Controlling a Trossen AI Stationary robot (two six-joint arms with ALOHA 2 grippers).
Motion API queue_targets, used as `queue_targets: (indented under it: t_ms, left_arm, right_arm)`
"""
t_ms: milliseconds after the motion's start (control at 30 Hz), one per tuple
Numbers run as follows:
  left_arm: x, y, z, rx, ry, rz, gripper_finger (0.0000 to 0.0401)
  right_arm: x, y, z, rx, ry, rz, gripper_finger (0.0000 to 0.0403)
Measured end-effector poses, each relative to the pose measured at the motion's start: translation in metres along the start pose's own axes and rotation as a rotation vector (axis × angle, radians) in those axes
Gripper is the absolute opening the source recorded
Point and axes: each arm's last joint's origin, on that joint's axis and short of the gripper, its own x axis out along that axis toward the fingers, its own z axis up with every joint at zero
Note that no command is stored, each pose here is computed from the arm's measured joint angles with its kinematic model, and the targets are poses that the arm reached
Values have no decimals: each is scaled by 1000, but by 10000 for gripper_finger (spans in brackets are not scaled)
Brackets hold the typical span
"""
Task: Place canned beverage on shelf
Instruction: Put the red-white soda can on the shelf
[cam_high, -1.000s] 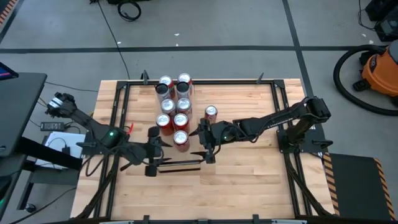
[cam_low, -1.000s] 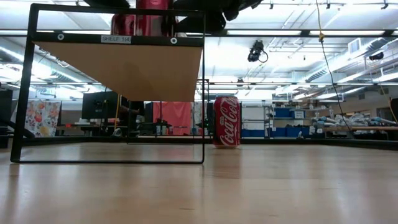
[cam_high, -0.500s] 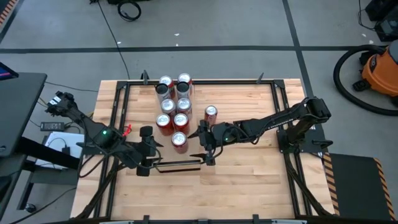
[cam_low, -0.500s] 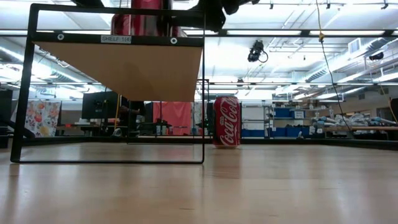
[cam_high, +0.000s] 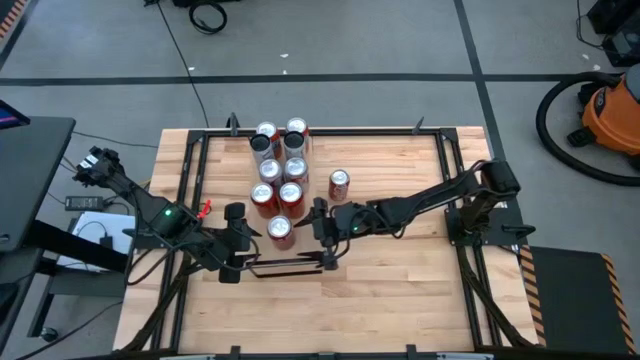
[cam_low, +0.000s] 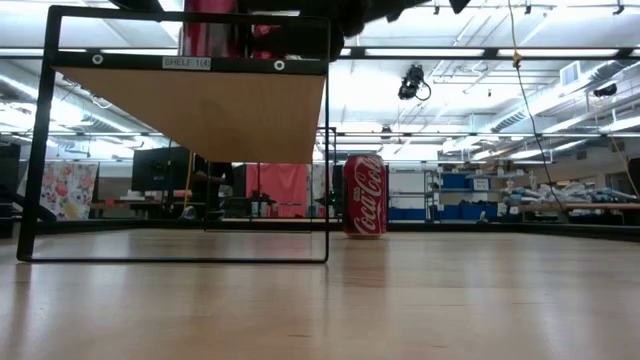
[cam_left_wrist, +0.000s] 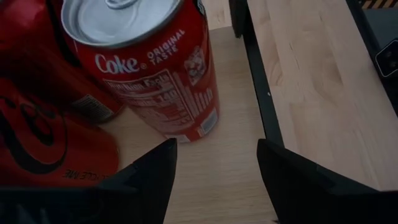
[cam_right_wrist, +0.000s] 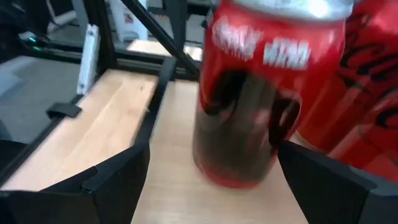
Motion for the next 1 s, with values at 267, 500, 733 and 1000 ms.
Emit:
queue_targets:
  t_ms: [267,500,733,1000]
  left_arm:
    - [0,0,-3,-6,33,-10,233]
    - [0,3,-8,-19,86,10,233]
    - [-4,5,-10,-40,94,11,233]
    - [-6,7,-9,-52,80,11,233]
  right_arm:
    - [10,-1,-1,14,-61,4,366]
    - [17,-5,-3,24,-102,14,366]
    - [26,-8,-6,32,-159,5,366]
    - [27,-11,-6,73,-172,-147,366]
